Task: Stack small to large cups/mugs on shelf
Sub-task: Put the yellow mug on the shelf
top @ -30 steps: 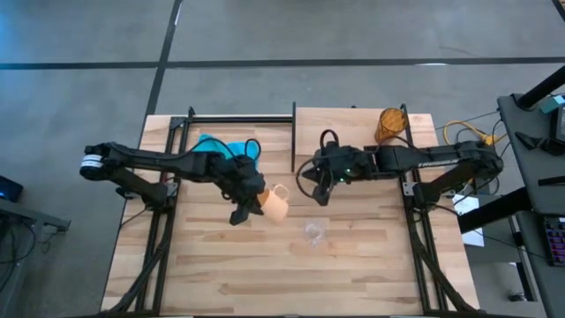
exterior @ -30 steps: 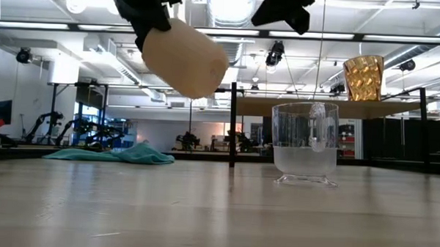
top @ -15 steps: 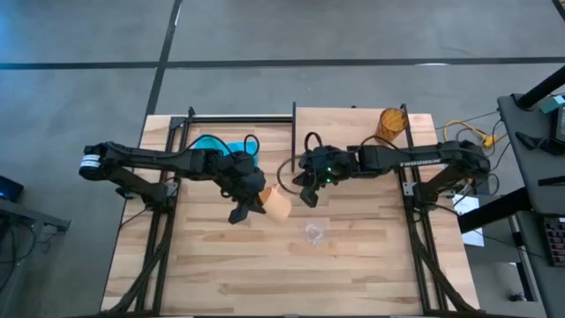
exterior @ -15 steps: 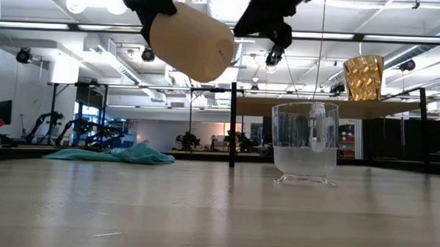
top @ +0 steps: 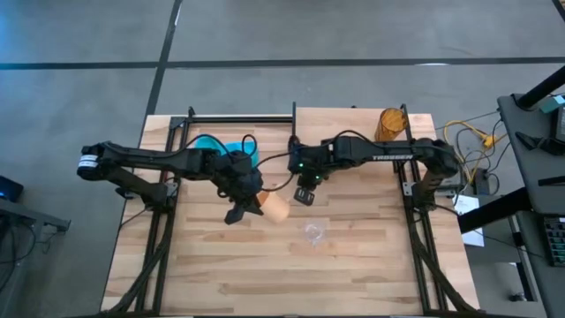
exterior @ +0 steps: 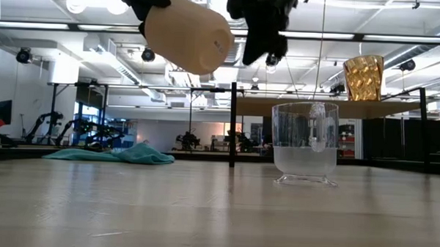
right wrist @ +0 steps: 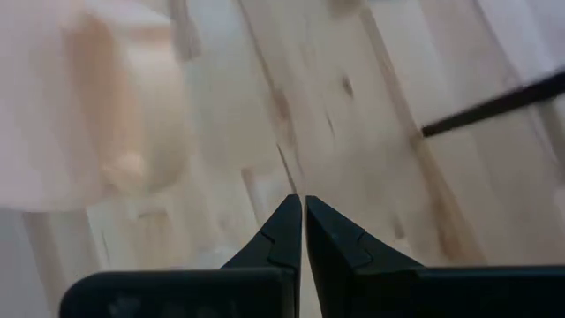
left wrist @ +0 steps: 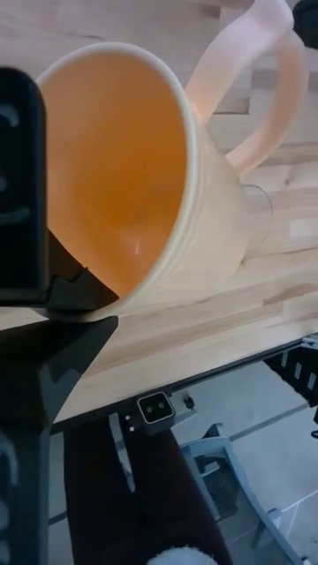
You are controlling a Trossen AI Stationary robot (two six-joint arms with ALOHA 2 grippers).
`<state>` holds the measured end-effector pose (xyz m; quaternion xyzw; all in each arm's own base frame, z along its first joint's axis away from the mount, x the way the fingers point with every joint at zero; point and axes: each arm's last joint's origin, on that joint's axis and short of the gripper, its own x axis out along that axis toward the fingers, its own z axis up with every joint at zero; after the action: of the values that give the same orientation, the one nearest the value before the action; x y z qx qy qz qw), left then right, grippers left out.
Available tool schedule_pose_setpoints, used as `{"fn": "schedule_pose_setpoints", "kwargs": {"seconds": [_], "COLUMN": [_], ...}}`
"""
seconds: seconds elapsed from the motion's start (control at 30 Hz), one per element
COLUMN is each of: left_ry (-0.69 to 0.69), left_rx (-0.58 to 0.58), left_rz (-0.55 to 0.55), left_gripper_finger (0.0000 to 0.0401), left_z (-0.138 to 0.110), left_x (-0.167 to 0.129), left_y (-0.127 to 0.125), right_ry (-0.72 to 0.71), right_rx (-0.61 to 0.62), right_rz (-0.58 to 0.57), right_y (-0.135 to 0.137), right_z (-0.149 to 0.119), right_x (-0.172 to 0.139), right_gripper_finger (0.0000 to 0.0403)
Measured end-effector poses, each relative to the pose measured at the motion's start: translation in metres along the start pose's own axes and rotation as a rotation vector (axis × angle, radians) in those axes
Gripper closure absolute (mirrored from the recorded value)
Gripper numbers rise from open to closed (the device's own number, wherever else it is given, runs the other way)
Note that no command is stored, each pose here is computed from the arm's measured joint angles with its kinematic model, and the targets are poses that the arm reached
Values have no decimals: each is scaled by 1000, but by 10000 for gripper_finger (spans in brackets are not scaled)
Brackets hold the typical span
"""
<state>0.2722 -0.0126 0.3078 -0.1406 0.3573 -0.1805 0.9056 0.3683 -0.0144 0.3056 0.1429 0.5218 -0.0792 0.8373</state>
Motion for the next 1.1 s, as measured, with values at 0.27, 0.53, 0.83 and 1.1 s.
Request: {"fn": "schedule_pose_setpoints", "kwargs": {"seconds": [0.27, 0.53, 0.83, 1.1], "left_ry": [9, 0, -15, -40], "left_rx": [16, 52, 59, 70], "left_rz": [1, -1, -3, -6], "left_gripper_finger": [401, 401, 401, 401], "left_z": [-3, -4, -4, -4], "left_x": [-9, -16, -22, -30], "left_y": [-4, -7, -10, -14], "right_ry": [-143, -116, -39, -12], "right_rx": [-63, -59, 6, 60], "right_rz": [94, 108, 85, 73], "right_y": [9, 9, 4, 1], "right_z": [27, 27, 20, 18], "right_x": [-47, -70, -54, -58], "right_gripper_finger": [390, 390, 390, 390]}}
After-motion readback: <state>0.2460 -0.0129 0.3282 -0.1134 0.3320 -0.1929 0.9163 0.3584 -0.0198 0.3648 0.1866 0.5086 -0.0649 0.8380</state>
